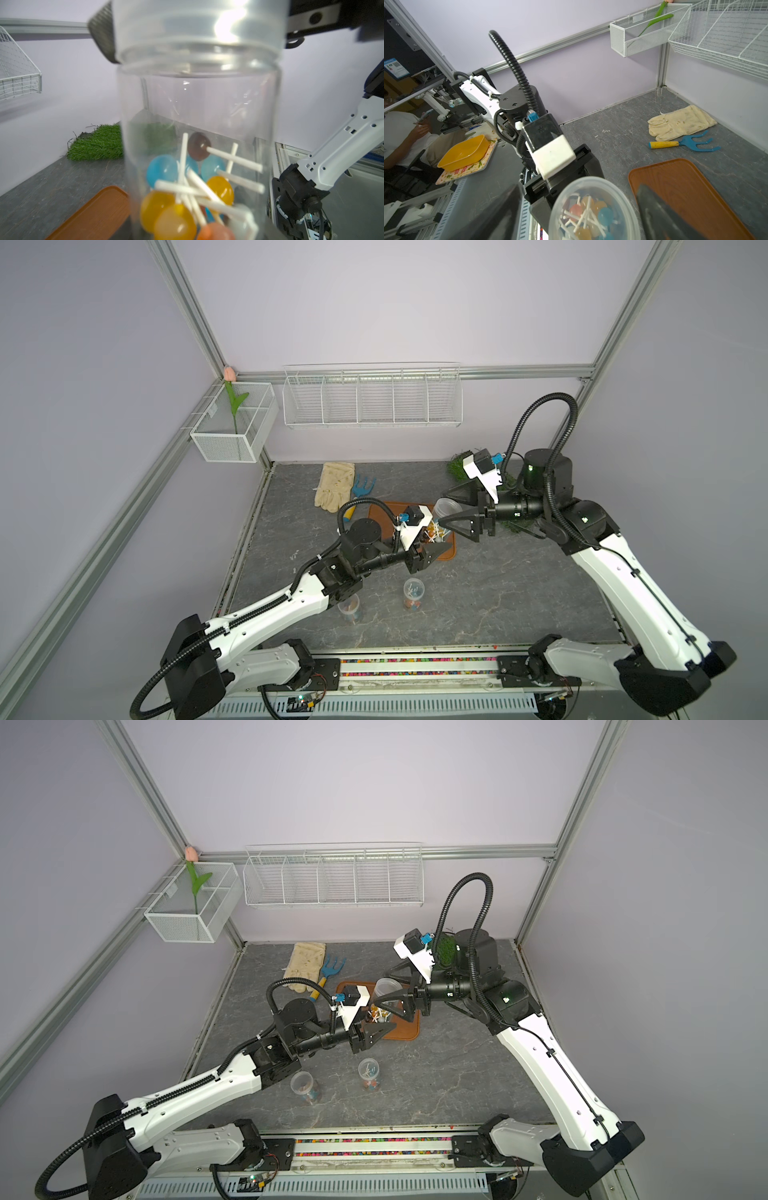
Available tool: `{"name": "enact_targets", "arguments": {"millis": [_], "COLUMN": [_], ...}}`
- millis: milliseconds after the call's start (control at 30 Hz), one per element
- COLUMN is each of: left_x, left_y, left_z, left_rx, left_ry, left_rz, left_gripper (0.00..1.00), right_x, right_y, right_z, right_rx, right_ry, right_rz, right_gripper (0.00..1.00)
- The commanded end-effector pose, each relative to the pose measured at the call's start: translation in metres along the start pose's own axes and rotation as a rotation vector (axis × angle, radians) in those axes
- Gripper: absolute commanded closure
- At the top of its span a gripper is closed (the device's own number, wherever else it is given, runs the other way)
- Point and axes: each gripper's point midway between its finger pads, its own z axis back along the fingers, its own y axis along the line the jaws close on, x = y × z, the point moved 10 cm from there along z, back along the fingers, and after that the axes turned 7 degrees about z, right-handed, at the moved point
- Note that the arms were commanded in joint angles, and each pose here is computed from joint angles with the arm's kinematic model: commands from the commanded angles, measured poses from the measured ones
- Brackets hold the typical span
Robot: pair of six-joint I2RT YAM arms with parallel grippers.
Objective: Pour the candies out of the jar
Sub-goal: Unscrew the lid from the jar.
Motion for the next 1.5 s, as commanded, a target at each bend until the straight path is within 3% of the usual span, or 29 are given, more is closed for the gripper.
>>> {"name": "enact_targets", "arguments": {"millis": [0, 167, 433, 1467], "left_x": [0.01, 0.008, 0.004, -0.011], "left_y": [-0.004, -0.002, 0.001, 0.006], "left_z": [0.002, 0.001, -0.001, -0.006], "left_rx": [-0.005, 0.008, 0.036, 0.069], "left_ry": [-0.024, -0.015, -0.015, 0.015], "left_rz": [-0.034, -0.036, -0.037, -0.009], "left_gripper": [0.56, 0.56, 0.56, 0.56], "right_x": [0.01, 0.019, 0.004, -0.023], "right_y": [0.016, 0.019, 0.013, 0.012], "right_z": [0.013, 0.025, 0.029, 0.0], "right_rx": [-0.016, -0.154, -0.306, -0.287], "right_ry": [-0.081, -0.126, -0.061, 0.04], "right_rz": [0.044, -0.067, -0.257, -0.343], "right_gripper": [0.02, 0.05, 0.02, 0.03]}}
